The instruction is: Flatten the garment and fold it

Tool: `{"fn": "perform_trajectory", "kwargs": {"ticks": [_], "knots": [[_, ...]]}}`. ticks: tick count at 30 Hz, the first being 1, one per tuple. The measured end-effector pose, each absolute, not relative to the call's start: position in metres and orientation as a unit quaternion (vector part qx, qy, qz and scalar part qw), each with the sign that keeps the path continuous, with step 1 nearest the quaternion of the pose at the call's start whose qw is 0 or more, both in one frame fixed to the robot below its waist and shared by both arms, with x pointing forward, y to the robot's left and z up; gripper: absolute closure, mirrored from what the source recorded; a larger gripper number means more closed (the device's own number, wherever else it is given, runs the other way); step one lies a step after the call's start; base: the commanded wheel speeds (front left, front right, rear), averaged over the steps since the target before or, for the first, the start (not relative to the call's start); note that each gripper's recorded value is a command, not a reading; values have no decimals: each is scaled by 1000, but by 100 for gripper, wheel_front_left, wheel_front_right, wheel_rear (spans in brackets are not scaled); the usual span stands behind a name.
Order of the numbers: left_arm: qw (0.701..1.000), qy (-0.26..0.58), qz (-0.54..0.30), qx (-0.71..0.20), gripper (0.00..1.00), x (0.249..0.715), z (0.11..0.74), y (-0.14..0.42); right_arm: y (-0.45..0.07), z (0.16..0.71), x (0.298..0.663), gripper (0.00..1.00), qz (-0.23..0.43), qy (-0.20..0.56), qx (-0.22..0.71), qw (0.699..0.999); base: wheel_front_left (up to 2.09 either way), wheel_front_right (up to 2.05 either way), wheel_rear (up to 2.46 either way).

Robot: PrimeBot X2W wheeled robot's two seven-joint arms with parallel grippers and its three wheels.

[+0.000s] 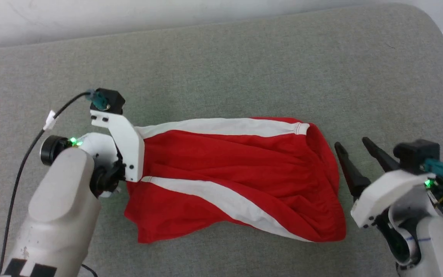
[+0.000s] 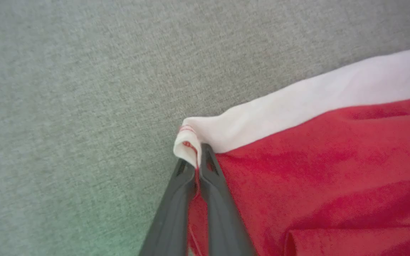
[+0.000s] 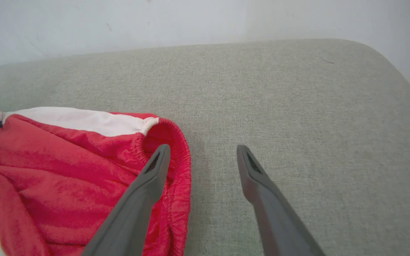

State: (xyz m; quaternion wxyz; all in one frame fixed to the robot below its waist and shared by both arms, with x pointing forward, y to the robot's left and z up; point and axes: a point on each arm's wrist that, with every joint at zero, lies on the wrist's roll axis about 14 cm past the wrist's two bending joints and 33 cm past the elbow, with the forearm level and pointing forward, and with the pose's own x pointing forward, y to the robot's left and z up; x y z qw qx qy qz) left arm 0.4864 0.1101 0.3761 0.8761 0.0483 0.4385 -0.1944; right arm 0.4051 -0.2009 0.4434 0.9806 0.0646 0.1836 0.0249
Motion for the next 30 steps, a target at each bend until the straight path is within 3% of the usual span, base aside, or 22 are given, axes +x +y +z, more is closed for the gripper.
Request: {"fn": "perform_trajectory", "kwargs": {"ticks": [11,19,20,21,23,24,30], "knots": [[923,342,-178,-18,100,483,401,101,-151,431,452,0,148,279,6,949,0,0,0],[938,293,-179,-38,100,487,420,100,-153,375,457,0,158,431,-35,888,0,0,0],[939,290,-178,-41,100,487,421,100,-152,372,458,5,159,444,-35,881,0,0,0],[940,288,-176,-42,100,487,421,102,-152,369,459,44,160,459,-39,873,0,0,0],[940,290,-172,-42,100,487,419,106,-150,365,461,75,162,480,-37,861,0,0,0],[940,291,-170,-44,100,486,418,107,-148,364,461,100,165,489,-35,856,0,0,0],[941,291,-166,-44,100,485,421,113,-141,370,457,100,177,504,-23,845,0,0,0]]}}
